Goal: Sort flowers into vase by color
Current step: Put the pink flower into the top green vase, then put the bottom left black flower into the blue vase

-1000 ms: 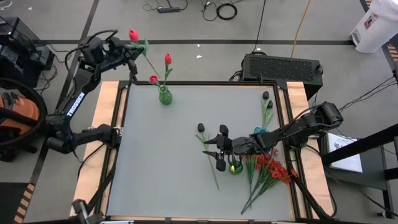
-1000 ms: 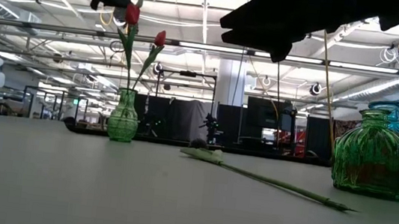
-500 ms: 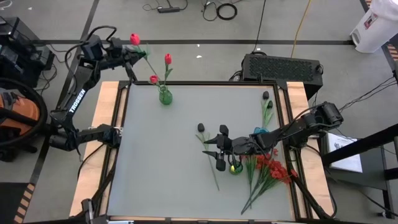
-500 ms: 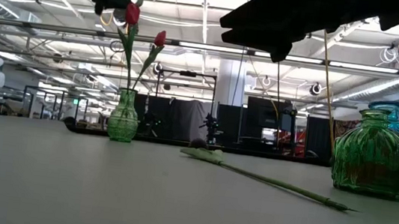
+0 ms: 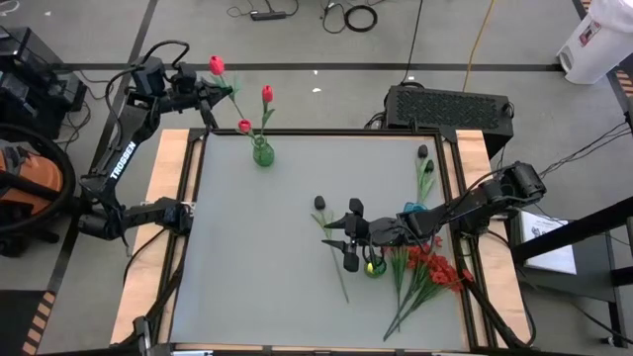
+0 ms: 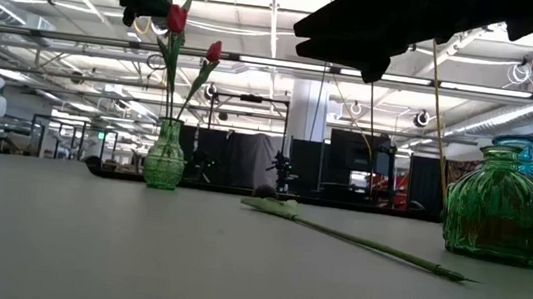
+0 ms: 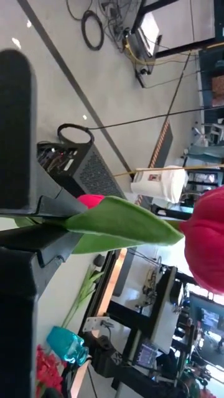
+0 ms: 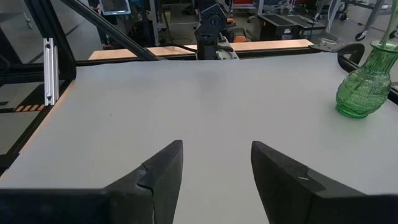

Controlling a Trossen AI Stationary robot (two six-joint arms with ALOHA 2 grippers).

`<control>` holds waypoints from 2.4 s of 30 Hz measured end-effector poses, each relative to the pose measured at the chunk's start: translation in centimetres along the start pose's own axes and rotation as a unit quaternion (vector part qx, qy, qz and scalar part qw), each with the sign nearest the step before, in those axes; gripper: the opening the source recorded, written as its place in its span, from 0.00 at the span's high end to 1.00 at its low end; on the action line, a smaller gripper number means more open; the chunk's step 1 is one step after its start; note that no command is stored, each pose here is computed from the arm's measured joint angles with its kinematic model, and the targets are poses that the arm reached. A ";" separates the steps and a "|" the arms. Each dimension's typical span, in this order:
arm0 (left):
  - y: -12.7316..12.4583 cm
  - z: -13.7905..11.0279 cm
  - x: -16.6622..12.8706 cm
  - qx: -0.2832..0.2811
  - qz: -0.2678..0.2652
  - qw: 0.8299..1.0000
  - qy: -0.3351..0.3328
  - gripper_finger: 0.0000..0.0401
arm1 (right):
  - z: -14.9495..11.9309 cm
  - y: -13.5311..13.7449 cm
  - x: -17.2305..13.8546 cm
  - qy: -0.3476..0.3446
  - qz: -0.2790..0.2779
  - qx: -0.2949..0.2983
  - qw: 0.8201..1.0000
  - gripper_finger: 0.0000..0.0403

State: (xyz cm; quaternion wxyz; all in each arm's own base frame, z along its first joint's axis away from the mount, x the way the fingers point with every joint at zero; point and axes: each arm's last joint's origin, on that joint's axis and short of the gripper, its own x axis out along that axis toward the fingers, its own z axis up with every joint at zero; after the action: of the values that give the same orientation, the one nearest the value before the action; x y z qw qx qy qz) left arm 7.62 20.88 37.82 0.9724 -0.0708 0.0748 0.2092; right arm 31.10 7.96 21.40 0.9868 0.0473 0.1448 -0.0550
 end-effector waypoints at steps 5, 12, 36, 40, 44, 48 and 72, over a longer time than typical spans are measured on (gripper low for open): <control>-0.1 0.0 0.1 0.002 0.001 1.000 0.000 0.97 | 0.0 0.0 0.0 0.000 0.000 0.000 1.000 0.55; -0.6 0.1 0.9 0.011 0.009 1.000 0.005 0.97 | 0.0 0.0 0.0 0.000 0.000 0.000 1.000 0.55; -0.3 -0.7 2.1 -0.012 0.016 0.999 0.031 0.97 | 0.0 0.0 0.0 0.000 0.000 -0.004 1.000 0.55; -0.1 -0.9 2.4 -0.018 0.015 0.999 0.038 0.96 | 0.0 0.0 0.0 0.000 0.000 -0.004 1.000 0.55; -0.1 -0.9 2.4 -0.015 0.017 0.999 0.038 0.89 | 0.0 0.0 0.0 0.000 0.000 -0.004 1.000 0.55; -0.1 -1.0 2.4 -0.017 0.018 0.999 0.039 0.79 | 0.0 0.0 0.0 0.001 0.000 -0.004 1.000 0.55; -2.5 -1.2 -0.3 -0.017 0.064 0.995 0.081 0.71 | 0.0 0.0 0.0 0.002 0.000 -0.005 1.000 0.55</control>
State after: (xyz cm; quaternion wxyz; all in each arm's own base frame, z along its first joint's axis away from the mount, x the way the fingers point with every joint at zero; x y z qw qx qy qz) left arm 8.28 18.33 36.95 0.9465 -0.0993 0.1542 0.2655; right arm 31.09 7.98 21.39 0.9868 0.0428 0.1469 -0.0539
